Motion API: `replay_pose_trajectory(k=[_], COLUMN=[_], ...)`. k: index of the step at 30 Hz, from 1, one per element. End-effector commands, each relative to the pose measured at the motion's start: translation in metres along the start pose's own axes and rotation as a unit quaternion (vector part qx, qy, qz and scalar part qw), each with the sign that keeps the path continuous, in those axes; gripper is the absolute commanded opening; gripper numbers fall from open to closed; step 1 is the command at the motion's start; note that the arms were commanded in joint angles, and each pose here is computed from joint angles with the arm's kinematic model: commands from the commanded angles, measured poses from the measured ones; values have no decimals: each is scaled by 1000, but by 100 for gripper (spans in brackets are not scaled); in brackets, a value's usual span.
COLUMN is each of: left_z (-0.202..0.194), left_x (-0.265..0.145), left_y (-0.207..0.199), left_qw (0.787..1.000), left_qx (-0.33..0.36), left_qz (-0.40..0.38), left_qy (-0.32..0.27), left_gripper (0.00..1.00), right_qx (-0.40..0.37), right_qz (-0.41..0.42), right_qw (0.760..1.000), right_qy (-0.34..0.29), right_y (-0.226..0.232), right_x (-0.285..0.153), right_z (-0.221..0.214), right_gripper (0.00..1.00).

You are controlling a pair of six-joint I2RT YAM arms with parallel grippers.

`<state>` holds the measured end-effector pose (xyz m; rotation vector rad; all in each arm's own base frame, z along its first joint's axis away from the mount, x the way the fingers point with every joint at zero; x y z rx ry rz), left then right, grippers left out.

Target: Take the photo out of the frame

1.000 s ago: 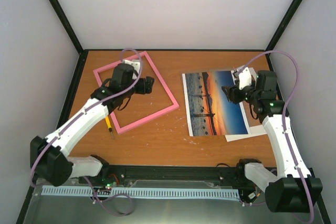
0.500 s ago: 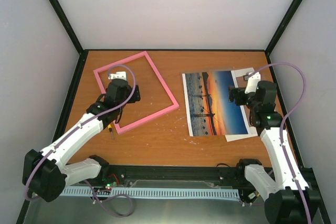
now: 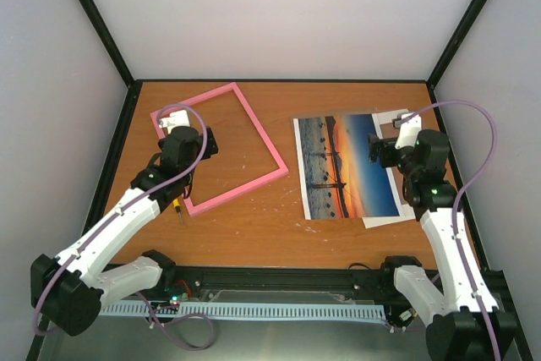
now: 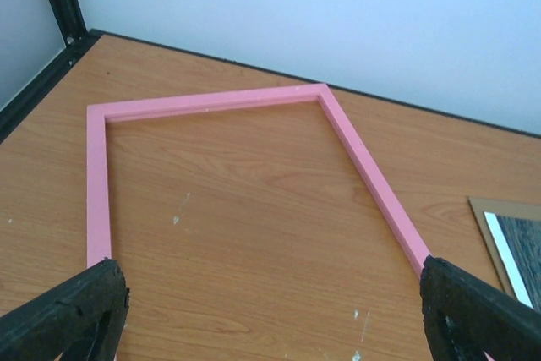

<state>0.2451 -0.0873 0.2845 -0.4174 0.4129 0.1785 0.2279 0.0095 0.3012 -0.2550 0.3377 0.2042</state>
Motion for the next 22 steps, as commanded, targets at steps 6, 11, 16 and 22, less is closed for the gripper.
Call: replay_pose_trajectory(k=[6, 11, 16, 22], left_z=[11, 10, 11, 13], left_x=[-7, -6, -8, -9], left_y=[0, 0, 1, 1], left_qw=[999, 999, 999, 999], left_qx=[-19, -17, -19, -22], left_qz=[-11, -11, -11, -8], left_qy=[-38, -36, -39, -42], left_gripper=[94, 94, 94, 91], right_qx=[15, 19, 22, 20], right_qz=[-39, -35, -29, -31], right_qw=[998, 999, 999, 999], right_qy=[41, 28, 7, 13], right_y=[-8, -7, -6, -6], right_x=[16, 10, 1, 4], right_z=[-5, -2, 4, 1], right_gripper=[100, 100, 100, 100])
Point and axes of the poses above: each gripper's point midway between its finger pads, its own x axis out along the fingers, its own y axis along the line the jaws close on, z = x × y, the point moved 10 cm from there along -x, back along the fingers, and after that the axes turned 12 degrees about -x, right-handed, at the moved point
